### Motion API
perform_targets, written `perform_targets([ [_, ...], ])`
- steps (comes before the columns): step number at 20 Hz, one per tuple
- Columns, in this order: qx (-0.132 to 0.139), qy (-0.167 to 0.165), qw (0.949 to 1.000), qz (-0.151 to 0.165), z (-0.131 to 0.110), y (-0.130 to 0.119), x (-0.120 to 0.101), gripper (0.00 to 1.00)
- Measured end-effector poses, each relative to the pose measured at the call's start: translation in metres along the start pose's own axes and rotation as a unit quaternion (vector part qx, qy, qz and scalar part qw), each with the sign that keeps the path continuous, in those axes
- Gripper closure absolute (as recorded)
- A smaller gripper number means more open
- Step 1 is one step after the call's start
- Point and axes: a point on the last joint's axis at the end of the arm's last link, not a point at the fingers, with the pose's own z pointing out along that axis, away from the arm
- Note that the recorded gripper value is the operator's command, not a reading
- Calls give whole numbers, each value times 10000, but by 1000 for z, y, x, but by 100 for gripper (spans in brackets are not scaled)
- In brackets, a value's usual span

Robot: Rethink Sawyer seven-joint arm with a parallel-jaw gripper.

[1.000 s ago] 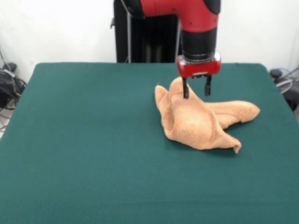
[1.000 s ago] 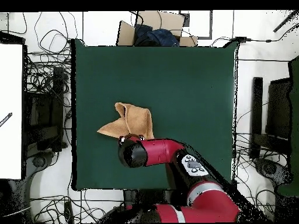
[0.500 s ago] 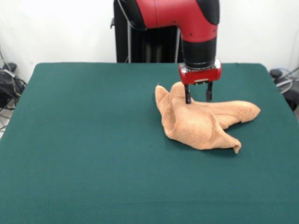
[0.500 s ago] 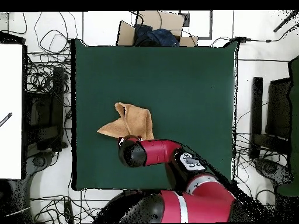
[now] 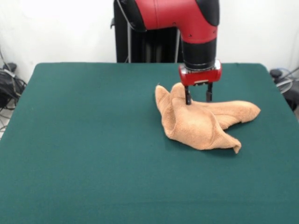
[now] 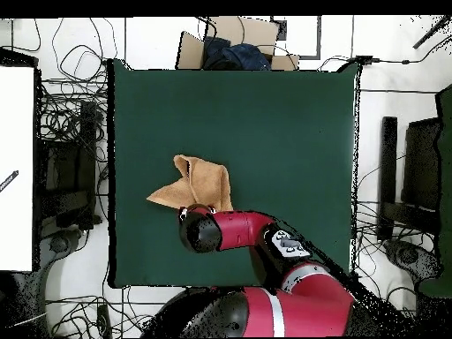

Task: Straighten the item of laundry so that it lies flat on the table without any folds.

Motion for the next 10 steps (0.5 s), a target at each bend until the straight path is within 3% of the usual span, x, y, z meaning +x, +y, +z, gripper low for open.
perform_targets([
  [10,10,-23,10000,-1,-2,-1,-2,0],
])
